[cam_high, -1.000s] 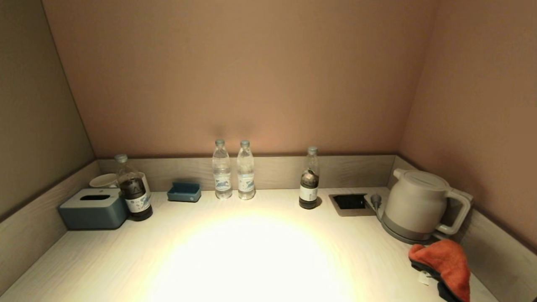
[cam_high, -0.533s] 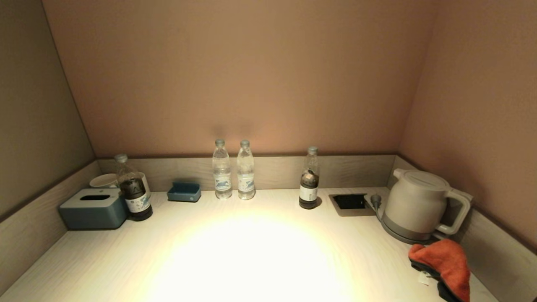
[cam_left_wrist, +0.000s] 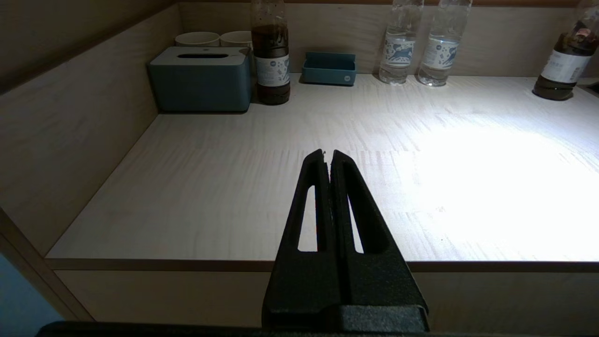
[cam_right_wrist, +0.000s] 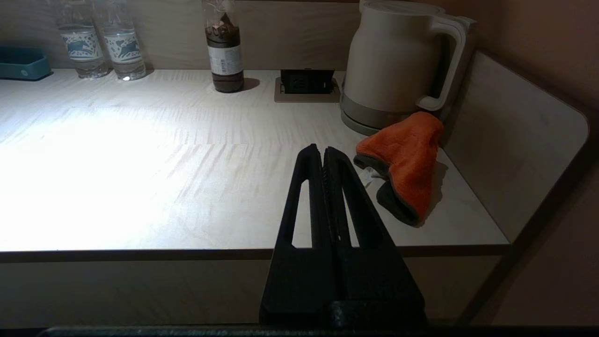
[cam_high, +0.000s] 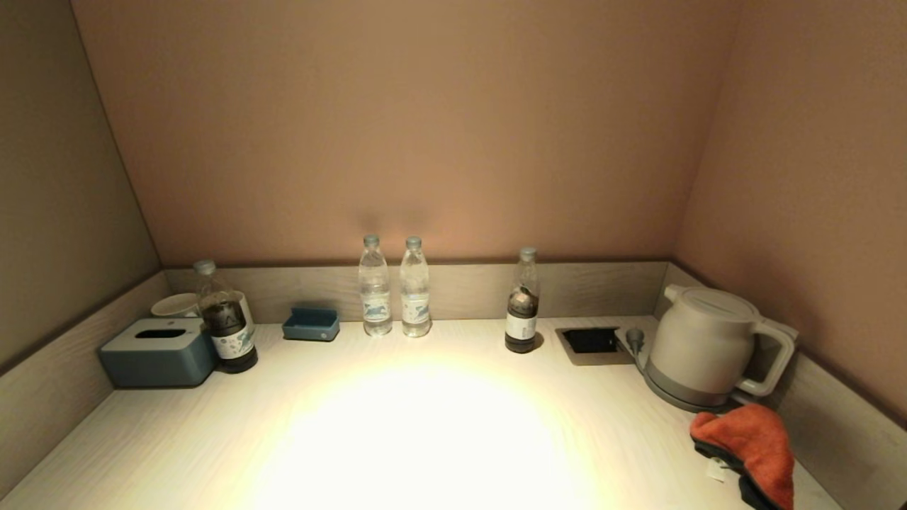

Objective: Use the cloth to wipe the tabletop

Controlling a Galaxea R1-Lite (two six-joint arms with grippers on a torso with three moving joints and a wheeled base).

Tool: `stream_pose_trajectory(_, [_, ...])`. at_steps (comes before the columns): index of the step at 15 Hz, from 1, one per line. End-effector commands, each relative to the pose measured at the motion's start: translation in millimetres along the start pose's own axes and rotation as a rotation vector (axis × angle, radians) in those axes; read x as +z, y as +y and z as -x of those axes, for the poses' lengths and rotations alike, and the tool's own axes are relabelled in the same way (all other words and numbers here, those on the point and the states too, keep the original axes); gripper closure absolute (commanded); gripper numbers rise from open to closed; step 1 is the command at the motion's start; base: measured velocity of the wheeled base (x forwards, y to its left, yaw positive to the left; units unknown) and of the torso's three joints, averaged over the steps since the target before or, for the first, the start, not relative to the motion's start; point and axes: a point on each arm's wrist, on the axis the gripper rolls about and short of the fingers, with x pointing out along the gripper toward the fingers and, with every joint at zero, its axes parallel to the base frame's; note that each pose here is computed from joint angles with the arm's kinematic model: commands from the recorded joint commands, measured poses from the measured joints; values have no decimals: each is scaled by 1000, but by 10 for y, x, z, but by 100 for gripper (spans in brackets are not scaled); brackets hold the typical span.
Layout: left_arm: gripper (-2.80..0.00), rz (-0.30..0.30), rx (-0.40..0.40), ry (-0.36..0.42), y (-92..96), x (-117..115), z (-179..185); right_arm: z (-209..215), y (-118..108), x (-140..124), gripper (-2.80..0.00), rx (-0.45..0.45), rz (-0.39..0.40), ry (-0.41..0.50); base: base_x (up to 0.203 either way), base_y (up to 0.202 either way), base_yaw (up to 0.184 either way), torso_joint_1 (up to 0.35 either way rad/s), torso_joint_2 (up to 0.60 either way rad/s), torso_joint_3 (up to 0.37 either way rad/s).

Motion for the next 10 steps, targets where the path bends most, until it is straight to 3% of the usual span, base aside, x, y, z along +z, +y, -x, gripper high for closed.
stream_pose_trajectory(1, [0, 1, 0, 0, 0, 0, 0, 0, 0, 2, 0, 1, 1, -2, 0, 0, 0, 0, 0, 0])
stream_pose_trajectory(10, [0, 1, 0, 0, 0, 0, 0, 0, 0, 0, 0, 0, -8, -1, 0, 0, 0, 0, 0, 0])
